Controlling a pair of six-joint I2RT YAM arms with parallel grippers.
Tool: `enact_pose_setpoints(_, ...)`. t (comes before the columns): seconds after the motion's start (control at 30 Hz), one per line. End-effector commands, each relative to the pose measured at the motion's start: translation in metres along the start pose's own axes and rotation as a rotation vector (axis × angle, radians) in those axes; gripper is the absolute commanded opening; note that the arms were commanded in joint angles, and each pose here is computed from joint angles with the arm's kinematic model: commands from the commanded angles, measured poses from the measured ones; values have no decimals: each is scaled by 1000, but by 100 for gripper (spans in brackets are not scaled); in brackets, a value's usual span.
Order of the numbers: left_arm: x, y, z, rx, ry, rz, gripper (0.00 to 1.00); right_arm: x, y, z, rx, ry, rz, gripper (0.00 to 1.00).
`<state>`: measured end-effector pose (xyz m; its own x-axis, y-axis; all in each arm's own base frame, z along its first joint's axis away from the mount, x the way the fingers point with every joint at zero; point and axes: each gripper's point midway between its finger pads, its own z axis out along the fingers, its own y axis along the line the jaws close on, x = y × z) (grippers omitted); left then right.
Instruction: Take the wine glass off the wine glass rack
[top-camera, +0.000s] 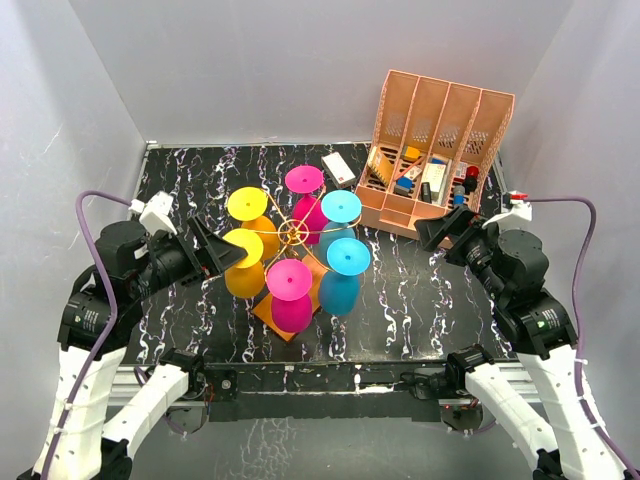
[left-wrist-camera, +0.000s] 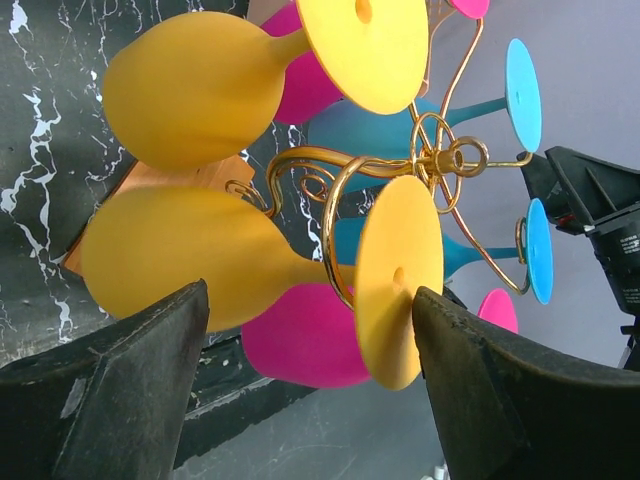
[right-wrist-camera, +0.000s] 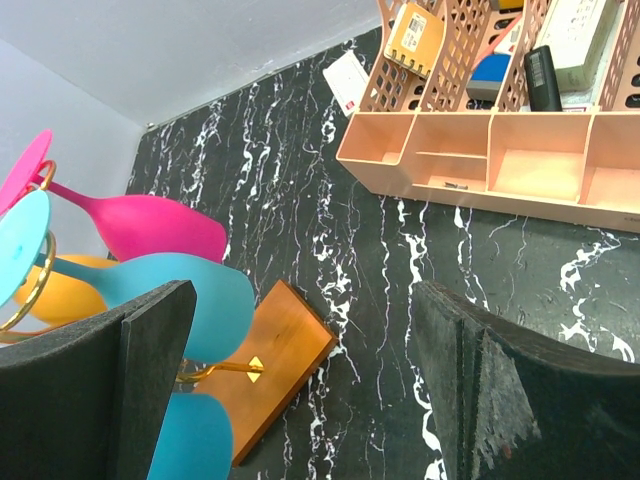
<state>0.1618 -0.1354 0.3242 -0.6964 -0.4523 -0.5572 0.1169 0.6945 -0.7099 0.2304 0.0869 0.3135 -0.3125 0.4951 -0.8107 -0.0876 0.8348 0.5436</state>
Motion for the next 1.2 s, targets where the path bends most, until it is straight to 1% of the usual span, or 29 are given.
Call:
enact_pose_setpoints(0.0,-9,-3,-5,-6,-40,21,78,-8,6,5,-24,-41,4,98)
enact_pose_setpoints(0.3,-8,5,-2,-46,-19,25,64,-5,3,6,-16,-35,5,98)
enact_pose_setpoints(0.47,-9,8,-5,-67,-24,33,56,-5,2,6,-14,-35,7,98)
enact_pose_setpoints(0.63,-9,9,-8,-82,-30,37,49,-5,2,6,-12,-39,7,98)
enact_pose_setpoints(0.77,-10,7,-8,-73,-31,35,41,-6,1,6,-9,-41,8,98)
enact_pose_setpoints(1.17,-14,6,-12,-90,-41,49,28,-8,1,4,-6,-54,11,98)
